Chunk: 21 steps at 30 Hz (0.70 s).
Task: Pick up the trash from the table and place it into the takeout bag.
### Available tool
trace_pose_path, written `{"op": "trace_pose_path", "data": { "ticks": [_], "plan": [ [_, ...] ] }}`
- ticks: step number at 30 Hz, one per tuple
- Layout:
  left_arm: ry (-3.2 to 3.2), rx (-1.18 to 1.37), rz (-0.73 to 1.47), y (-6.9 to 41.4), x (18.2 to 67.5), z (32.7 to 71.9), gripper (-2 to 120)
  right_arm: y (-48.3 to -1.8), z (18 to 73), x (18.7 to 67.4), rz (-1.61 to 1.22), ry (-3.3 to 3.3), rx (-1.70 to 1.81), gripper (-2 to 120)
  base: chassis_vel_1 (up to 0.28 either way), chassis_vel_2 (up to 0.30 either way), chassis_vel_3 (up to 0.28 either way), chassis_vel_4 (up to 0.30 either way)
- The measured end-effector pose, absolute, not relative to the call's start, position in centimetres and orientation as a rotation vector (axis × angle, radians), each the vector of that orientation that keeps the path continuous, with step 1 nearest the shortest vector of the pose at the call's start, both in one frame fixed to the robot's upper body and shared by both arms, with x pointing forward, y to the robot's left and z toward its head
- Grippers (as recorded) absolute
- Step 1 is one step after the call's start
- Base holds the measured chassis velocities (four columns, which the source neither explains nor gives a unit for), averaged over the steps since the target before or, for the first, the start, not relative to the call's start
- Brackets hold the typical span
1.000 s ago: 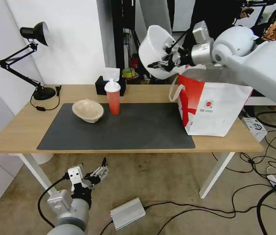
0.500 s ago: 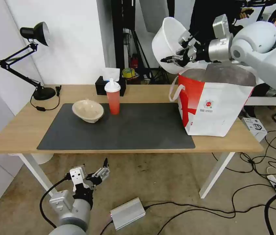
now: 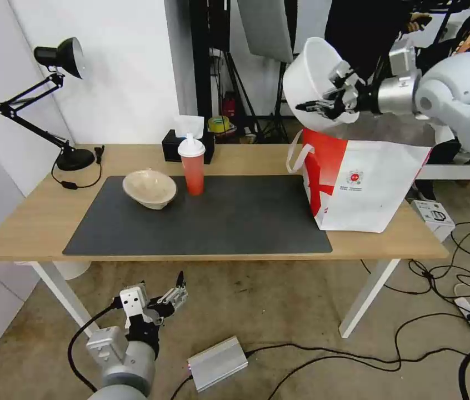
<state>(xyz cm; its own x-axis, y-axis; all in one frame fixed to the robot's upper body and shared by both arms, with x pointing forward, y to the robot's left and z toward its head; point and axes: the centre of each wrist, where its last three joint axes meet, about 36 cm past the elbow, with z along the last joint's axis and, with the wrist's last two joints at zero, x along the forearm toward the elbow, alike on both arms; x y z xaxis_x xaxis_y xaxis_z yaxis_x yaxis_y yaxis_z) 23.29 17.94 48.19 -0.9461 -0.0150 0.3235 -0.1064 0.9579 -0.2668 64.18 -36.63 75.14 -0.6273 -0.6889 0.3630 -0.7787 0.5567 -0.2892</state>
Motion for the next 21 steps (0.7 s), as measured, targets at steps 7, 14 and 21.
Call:
{"op": "trace_pose_path", "data": {
  "ticks": [7,14,21],
  "plan": [
    [-2.781,0.086,0.395,17.8,23.1,48.0,100,-39.1,74.1,63.8,0.594,-2.609,1.179,0,0.000,0.000,0.000,0.000],
    [-2.778,0.082,0.389,17.6,23.0,47.9,100,-41.2,73.2,63.4,0.563,-2.628,1.125,0,0.000,0.000,0.000,0.000],
    [-2.775,0.077,0.388,17.4,22.9,47.9,100,-42.6,72.4,62.8,0.542,-2.635,1.094,0,0.000,0.000,0.000,0.000]
  ]
}}
